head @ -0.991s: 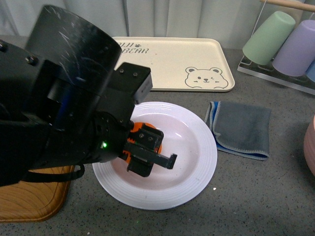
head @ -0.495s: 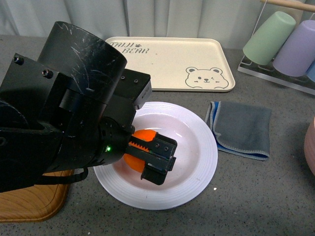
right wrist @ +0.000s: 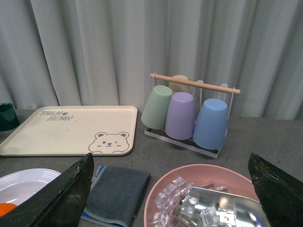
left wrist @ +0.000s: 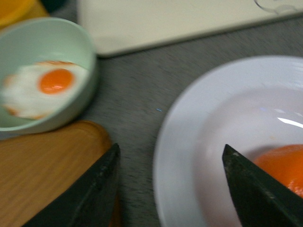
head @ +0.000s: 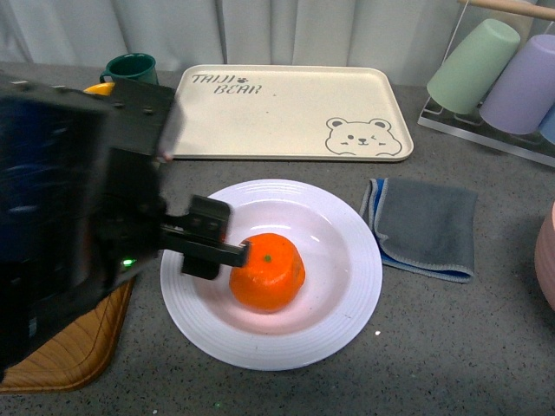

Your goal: Place orange and plate with both arms

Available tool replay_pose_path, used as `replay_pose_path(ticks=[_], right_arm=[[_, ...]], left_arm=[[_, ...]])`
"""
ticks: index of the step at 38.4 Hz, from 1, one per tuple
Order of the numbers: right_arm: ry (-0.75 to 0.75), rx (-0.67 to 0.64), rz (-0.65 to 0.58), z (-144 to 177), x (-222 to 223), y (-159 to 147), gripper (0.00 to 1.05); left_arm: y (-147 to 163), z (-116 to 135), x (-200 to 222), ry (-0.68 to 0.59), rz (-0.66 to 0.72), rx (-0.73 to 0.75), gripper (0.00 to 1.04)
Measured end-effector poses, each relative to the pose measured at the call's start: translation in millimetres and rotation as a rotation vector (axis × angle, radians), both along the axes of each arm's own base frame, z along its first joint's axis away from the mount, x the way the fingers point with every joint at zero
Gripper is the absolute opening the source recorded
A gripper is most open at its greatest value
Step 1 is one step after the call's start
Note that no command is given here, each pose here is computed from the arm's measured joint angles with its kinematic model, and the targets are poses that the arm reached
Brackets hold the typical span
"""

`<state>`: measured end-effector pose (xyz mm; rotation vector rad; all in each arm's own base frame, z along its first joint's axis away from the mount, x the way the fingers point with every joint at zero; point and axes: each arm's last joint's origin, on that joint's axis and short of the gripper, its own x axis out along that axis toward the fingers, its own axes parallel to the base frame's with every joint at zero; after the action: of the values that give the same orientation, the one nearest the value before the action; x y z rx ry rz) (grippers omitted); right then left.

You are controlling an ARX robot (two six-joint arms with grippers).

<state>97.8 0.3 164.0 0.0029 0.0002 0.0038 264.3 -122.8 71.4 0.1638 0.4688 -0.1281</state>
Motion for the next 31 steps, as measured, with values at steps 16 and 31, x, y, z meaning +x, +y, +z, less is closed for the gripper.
replay_pose_path(ticks=[16,31], right_arm=[[0.0,0.0,0.0,0,0,0,0.95],[0.001,0.0,0.0,0,0,0,0.95]], left_arm=[[80,57,-66,-0.405,0.113,-0.157,0.04],[106,82,-103,-0.466,0.126,-0.172,0.04]])
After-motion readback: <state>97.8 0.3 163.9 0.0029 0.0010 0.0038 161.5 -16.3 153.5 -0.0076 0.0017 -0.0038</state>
